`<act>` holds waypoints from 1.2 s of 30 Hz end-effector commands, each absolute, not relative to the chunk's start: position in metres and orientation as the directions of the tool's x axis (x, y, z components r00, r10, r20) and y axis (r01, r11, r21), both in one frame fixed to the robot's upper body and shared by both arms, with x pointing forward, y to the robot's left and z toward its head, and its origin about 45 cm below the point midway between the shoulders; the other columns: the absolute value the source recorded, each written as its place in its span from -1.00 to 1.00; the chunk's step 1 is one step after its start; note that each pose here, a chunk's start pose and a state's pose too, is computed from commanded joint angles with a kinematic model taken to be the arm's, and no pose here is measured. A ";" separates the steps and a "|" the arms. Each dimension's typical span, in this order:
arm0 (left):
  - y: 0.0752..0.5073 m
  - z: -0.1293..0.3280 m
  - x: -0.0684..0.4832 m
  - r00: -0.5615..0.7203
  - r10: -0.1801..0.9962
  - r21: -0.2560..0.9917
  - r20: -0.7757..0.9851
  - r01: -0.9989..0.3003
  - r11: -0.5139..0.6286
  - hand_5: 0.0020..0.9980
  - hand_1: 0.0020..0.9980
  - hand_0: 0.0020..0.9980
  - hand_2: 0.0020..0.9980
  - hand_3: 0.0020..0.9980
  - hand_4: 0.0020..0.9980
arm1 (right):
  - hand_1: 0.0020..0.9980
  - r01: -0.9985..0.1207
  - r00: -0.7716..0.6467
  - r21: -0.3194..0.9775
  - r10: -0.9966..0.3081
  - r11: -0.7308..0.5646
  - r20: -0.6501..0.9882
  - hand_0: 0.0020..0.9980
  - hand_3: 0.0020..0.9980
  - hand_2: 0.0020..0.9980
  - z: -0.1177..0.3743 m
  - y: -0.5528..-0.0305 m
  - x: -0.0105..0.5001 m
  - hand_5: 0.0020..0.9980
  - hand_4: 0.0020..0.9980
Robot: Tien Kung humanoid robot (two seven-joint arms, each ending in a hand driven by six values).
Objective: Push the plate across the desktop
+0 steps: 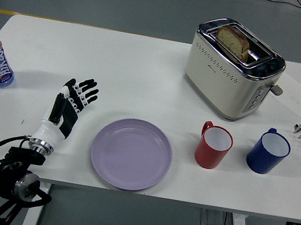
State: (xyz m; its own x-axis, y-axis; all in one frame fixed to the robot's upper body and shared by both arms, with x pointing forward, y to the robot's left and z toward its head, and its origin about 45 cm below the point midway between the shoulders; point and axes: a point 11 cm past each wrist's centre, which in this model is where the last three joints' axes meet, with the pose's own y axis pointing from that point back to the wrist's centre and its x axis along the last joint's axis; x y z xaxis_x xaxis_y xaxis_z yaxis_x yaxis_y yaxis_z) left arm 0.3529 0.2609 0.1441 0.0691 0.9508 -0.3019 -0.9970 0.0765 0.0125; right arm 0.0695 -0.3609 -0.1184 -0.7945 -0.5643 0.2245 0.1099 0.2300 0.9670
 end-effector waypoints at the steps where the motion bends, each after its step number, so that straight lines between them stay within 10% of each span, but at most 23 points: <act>1: 0.267 0.146 0.354 0.060 0.954 0.010 -0.294 -0.998 0.065 1.00 0.62 0.64 0.60 0.42 0.05 | -0.07 0.110 -0.795 0.967 -0.564 0.230 0.224 0.11 0.17 0.22 -0.118 -0.361 0.070 0.03 -0.35; 19: 0.402 0.176 0.329 -0.120 0.984 0.033 -0.133 -0.993 -0.117 1.00 0.46 0.50 0.42 0.30 0.06 | -0.07 0.112 -0.805 0.969 -0.551 0.221 0.219 0.11 0.17 0.22 -0.119 -0.358 0.068 0.03 -0.35; 36: 0.412 0.178 0.324 -0.101 0.990 0.069 -0.099 -0.993 -0.095 1.00 0.48 0.52 0.43 0.32 0.09 | -0.07 0.115 -0.811 0.970 -0.544 0.215 0.216 0.11 0.17 0.22 -0.121 -0.355 0.064 0.02 -0.35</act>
State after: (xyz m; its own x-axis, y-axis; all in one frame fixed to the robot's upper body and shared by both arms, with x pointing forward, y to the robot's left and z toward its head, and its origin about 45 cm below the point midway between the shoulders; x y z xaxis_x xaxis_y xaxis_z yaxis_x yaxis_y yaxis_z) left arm 0.3237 0.4117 0.1782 -0.1012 0.9899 -0.0993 -0.9931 -0.0946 0.0693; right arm 0.0643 -0.3550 -0.1206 -0.8105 -0.5443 0.2162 0.1146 0.2147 0.9699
